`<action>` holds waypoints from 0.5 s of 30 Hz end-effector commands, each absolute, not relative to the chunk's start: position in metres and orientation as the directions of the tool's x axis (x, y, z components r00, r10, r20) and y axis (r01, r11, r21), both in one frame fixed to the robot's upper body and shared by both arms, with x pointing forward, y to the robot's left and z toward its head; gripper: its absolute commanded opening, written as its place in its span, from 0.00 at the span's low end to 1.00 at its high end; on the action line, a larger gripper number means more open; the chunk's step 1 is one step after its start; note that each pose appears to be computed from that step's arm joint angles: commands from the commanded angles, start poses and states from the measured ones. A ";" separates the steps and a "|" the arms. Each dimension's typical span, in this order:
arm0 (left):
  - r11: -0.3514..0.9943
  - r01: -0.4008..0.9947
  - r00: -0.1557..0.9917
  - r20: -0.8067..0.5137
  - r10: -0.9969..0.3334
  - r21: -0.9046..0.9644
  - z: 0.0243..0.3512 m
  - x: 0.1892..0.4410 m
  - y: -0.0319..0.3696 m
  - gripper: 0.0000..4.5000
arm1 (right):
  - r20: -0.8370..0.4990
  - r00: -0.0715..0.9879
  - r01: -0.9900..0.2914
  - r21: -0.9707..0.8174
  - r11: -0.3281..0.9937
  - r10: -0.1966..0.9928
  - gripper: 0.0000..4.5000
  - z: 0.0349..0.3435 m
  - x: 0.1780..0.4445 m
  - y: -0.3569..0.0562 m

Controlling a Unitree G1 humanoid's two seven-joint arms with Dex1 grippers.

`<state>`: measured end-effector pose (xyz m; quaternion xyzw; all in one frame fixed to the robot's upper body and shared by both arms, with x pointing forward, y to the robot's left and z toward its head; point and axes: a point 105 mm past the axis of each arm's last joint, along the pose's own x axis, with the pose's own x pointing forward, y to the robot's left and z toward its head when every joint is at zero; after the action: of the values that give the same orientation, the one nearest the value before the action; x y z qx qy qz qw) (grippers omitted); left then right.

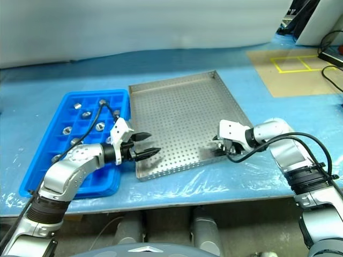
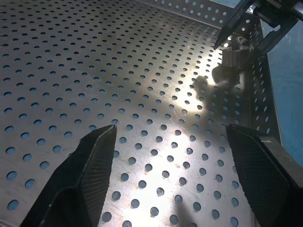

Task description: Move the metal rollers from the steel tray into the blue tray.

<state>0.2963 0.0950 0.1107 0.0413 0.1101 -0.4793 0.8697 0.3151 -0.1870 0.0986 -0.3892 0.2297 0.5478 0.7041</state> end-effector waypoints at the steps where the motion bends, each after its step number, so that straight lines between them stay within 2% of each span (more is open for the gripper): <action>1: 0.526 0.850 0.517 -0.194 -0.834 0.006 0.126 0.294 0.090 0.86 | -0.830 0.195 -0.981 -0.175 0.089 0.522 0.52 0.075 0.301 -0.207; 5: 0.535 0.845 0.526 -0.193 -0.829 0.006 0.128 0.295 0.089 0.86 | -0.808 0.232 -0.973 -0.199 0.120 0.542 0.52 0.085 0.310 -0.209; 9: 0.540 0.842 0.530 -0.195 -0.826 0.002 0.126 0.295 0.090 0.86 | -0.768 0.223 -0.975 -0.174 0.140 0.600 0.69 0.099 0.312 -0.203; 13: 0.537 0.844 0.526 -0.197 -0.828 -0.006 0.122 0.295 0.092 0.86 | -0.762 0.208 -0.978 -0.141 0.156 0.613 0.98 0.106 0.309 -0.199; 15: 0.537 0.843 0.525 -0.199 -0.827 -0.007 0.119 0.296 0.092 0.86 | -0.772 0.182 -0.982 -0.115 0.147 0.609 0.99 0.107 0.305 -0.200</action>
<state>0.2967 0.0931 0.1132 0.0417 0.1061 -0.4738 0.8732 0.3124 -0.1998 0.1034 -0.3222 0.2823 0.5538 0.7140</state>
